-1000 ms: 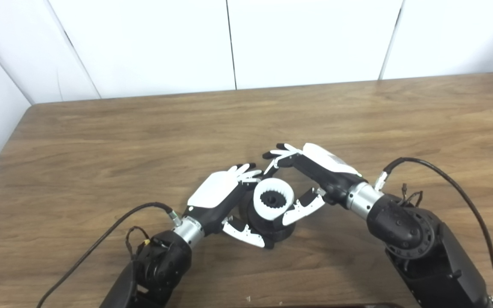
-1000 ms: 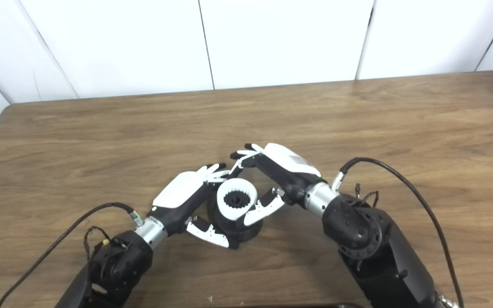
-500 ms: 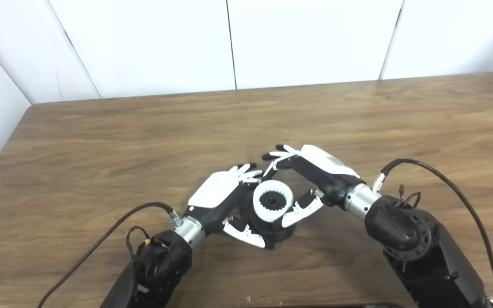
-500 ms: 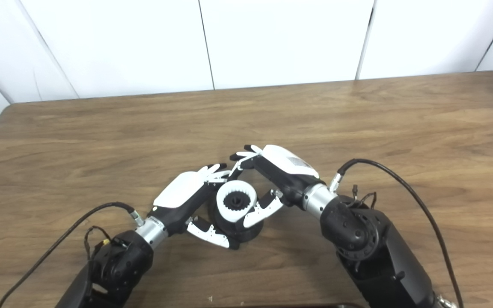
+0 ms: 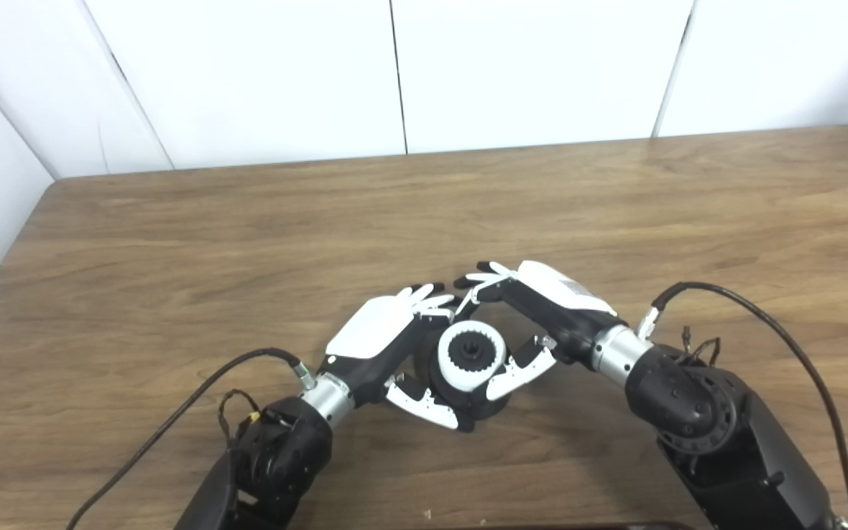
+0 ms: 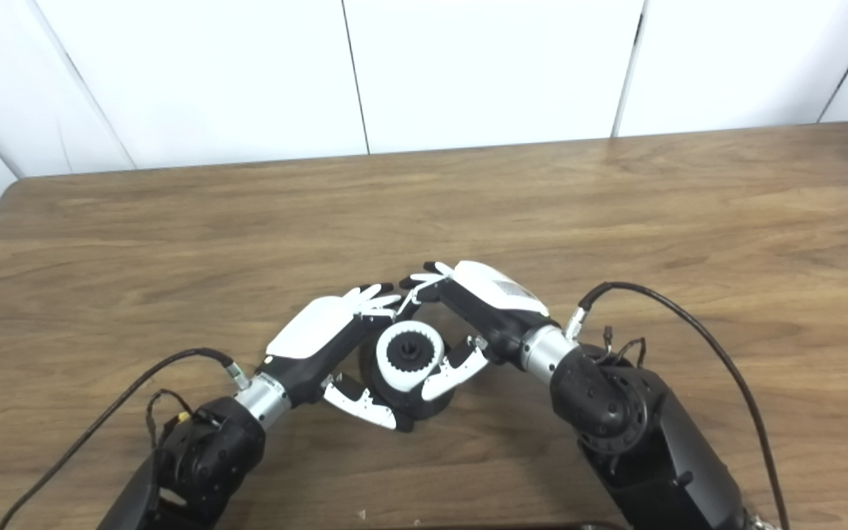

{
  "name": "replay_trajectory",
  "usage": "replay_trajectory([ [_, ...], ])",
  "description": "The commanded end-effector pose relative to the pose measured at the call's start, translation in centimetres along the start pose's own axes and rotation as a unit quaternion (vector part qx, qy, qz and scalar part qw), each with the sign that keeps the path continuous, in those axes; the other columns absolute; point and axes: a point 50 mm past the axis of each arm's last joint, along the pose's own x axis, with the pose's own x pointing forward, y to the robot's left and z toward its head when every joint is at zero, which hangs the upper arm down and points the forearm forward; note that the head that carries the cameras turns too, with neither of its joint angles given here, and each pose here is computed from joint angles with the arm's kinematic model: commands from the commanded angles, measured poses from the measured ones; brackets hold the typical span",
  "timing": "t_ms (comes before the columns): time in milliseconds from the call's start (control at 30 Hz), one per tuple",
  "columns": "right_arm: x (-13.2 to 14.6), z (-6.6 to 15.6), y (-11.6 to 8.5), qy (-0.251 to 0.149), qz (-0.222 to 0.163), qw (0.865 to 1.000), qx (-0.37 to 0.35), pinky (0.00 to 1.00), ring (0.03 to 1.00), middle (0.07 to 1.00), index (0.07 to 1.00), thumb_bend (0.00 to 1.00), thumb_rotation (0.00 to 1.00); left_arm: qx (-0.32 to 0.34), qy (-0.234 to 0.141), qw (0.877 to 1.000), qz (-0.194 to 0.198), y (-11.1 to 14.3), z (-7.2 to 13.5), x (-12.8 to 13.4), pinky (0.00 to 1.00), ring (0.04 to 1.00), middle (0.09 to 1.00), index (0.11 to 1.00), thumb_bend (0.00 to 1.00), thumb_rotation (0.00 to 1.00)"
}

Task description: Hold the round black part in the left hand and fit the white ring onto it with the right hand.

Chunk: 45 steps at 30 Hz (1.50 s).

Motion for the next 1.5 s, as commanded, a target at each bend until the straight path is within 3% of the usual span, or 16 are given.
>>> replay_trajectory([
  [0, 0.1, 0.7, -1.1, -0.026, -0.013, 0.999, -0.017, 1.0, 1.0, 0.895, 0.491, 0.52, 0.16, 0.011, -0.008, 1.0, 0.02, 1.3, 0.2, 0.3, 1.0, 0.991, 0.911, 0.627, 0.89, 0.39],
  [100, 0.1, 0.5, -1.1, -0.022, -0.006, 1.0, -0.022, 1.0, 1.0, 0.9, 0.494, 0.52, 0.16, 0.012, -0.009, 1.0, 0.021, 1.3, 0.2, 0.3, 1.0, 0.993, 0.913, 0.629, 0.89, 0.41],
  [133, 0.1, 0.5, -1.1, -0.02, -0.005, 0.999, -0.025, 1.0, 1.0, 0.901, 0.6, 0.8, 0.29, 0.011, -0.009, 1.0, 0.021, 1.3, 0.2, 0.3, 1.0, 0.991, 0.912, 0.628, 0.89, 0.4],
  [200, 0.1, 0.4, -1.1, -0.018, -0.002, 0.999, -0.031, 1.0, 1.0, 0.9, 0.65, 0.89, 0.33, 0.013, -0.01, 1.0, 0.022, 1.4, 0.1, 0.2, 1.0, 0.99, 0.911, 0.628, 0.89, 0.39],
  [300, 0.1, 0.4, -1.2, -0.016, -0.001, 0.999, -0.033, 1.0, 1.0, 0.903, 0.701, 0.93, 0.36, 0.016, -0.01, 1.0, 0.022, 1.4, 0.1, 0.2, 1.0, 0.987, 0.909, 0.627, 0.9, 0.4],
  [567, 0.1, 0.3, -1.7, -0.009, -0.006, 1.0, -0.024, 1.0, 0.998, 0.917, 0.766, 1.0, 0.41, 0.013, -0.004, 1.0, 0.018, 1.2, 0.1, 0.2, 1.0, 0.994, 0.916, 0.631, 0.9, 0.39],
  [967, 0.0, -0.1, -2.1, -0.007, -0.013, 1.0, -0.018, 1.0, 0.993, 0.911, 0.739, 1.0, 0.47, 0.016, -0.002, 1.0, 0.018, 1.1, -0.2, 0.2, 1.0, 0.989, 0.912, 0.646, 0.91, 0.41],
  [1467, -0.5, -0.6, -3.5, 0.001, -0.036, 0.999, -0.005, 1.0, 0.993, 0.919, 0.749, 1.0, 0.44, 0.015, 0.01, 0.999, 0.038, 2.3, -0.8, -0.3, 1.0, 0.967, 0.884, 0.748, 0.95, 0.41],
])
